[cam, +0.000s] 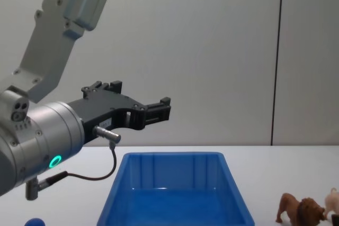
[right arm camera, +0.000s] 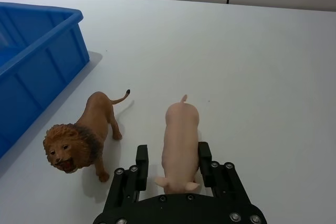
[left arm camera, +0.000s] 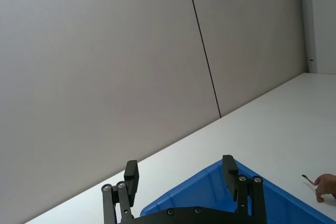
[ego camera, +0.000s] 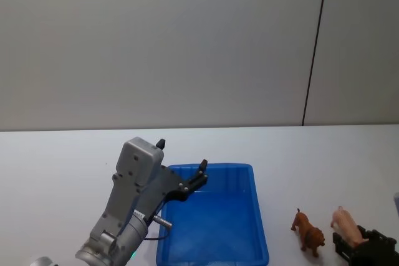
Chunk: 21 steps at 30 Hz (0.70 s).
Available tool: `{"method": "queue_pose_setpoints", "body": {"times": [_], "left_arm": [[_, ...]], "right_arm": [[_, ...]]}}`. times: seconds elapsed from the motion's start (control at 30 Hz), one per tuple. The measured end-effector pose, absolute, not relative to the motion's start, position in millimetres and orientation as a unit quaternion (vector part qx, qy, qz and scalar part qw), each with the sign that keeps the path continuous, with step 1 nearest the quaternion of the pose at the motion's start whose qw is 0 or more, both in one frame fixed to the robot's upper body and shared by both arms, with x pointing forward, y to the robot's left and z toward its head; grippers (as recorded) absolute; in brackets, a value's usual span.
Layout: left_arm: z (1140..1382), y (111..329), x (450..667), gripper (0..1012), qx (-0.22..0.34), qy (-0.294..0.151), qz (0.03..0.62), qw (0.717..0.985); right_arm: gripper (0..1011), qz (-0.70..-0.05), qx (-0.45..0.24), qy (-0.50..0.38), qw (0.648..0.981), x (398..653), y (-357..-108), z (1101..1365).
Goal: Pick up the two dolls from the table and place them into the box.
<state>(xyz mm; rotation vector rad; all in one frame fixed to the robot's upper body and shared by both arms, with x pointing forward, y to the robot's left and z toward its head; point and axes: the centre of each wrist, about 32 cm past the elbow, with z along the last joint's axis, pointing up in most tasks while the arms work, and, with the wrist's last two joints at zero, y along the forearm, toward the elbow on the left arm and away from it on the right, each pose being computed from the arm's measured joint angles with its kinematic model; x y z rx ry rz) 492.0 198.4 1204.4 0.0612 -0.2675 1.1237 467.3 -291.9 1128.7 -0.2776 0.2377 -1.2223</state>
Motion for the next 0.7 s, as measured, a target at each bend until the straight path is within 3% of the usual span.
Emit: {"method": "queue_pose_setpoints", "body": {"times": [0.27, 0.7], "left_arm": [[1204, 198, 492, 1001, 0.029, -0.126, 0.531, 0.837], [1204, 198, 492, 1001, 0.029, -0.126, 0.531, 0.837]], "right_arm": [[373, -0.574, -0.130, 0.089, 0.804, 471, -290, 1131], [367, -0.567, -0.102, 0.014, 0.817, 482, -282, 1155]]}}
